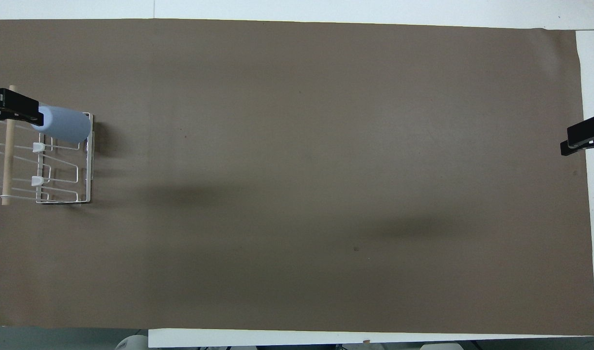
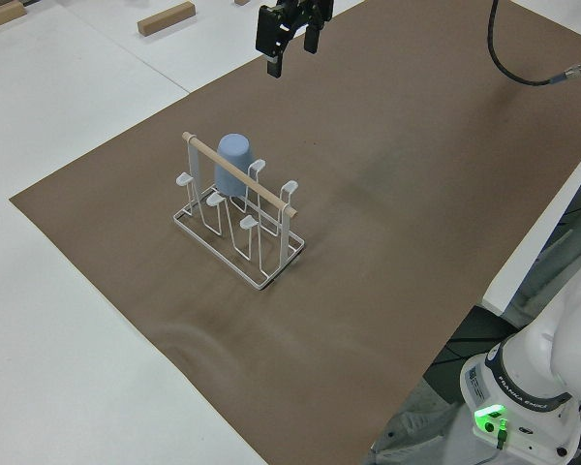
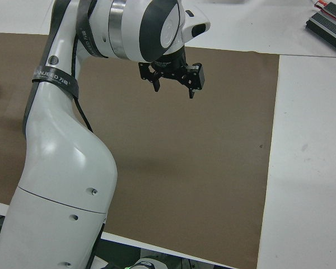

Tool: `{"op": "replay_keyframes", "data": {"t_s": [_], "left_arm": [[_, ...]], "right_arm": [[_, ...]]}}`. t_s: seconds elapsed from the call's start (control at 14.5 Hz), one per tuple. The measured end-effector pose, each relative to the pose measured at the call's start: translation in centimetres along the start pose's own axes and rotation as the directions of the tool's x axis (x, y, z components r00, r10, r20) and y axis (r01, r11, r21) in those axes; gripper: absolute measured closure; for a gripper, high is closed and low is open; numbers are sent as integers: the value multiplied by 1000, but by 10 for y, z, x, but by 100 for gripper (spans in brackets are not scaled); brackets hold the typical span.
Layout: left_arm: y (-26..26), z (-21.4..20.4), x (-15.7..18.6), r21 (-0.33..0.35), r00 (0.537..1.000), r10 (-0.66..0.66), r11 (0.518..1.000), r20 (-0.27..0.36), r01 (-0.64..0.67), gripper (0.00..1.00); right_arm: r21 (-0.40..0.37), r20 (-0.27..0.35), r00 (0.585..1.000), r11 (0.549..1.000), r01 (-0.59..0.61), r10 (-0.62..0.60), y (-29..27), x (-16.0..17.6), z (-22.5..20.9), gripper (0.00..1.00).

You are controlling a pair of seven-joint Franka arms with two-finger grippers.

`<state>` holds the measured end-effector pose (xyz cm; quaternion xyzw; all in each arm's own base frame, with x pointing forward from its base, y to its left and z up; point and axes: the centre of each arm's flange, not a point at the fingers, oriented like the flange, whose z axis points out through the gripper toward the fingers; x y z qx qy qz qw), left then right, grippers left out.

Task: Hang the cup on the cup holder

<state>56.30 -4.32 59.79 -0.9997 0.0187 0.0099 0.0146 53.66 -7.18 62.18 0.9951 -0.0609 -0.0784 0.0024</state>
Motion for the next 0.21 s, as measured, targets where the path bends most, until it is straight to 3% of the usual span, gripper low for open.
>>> {"op": "replay_keyframes", "data": {"t_s": [0.21], "left_arm": [[-4,3,-4,1,1000,-8,1000,8,8,0]], "right_arm": [[0,0,1000,1000,0,0,0,0,0,0]]}}
